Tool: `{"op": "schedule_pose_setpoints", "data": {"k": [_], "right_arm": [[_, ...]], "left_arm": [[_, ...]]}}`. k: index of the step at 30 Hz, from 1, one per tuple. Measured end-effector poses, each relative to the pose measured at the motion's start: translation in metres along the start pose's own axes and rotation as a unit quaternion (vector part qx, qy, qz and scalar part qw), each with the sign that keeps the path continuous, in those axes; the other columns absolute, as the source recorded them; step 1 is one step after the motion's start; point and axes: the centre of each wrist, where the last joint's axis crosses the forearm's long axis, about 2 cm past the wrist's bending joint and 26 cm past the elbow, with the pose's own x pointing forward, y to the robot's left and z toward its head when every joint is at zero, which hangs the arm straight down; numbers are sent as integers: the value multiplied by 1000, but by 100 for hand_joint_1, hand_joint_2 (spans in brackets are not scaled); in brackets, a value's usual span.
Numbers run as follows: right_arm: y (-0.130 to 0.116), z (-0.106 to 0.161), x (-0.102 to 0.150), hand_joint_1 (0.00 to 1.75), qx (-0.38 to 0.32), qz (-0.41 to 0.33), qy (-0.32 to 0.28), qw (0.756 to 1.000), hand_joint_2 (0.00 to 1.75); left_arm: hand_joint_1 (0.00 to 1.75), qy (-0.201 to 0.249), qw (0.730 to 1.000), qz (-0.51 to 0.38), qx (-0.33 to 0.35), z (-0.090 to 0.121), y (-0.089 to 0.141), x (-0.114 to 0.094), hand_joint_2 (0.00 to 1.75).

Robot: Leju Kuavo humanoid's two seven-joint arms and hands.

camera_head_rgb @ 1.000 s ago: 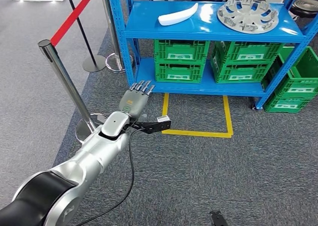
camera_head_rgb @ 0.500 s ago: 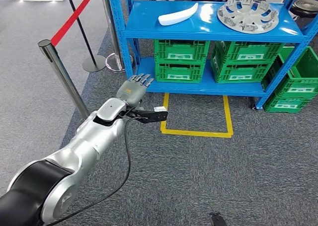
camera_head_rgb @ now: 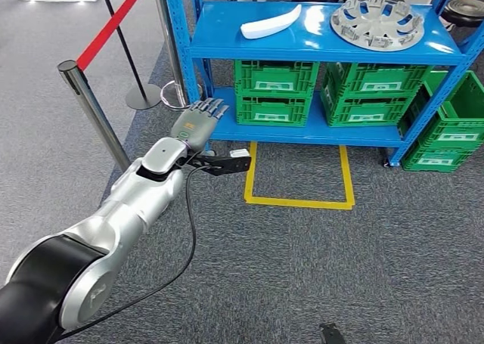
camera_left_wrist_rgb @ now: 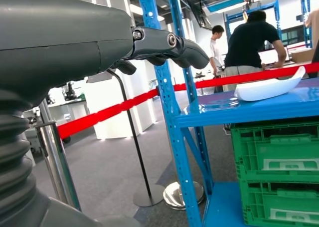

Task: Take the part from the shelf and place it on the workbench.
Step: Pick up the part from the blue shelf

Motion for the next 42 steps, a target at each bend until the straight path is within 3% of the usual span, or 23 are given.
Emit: {"op": "schedule_pose_setpoints", "data": {"k": [14,42], "right_arm": [[0,0,0,0,1,1,0,1000,0],[1,0,0,0,3,3,1,1000,0]], "left_arm": [[0,4,999,38,-6,3,-7,-4,0],[0,13,999,25,-23,7,-14,-8,0]]}}
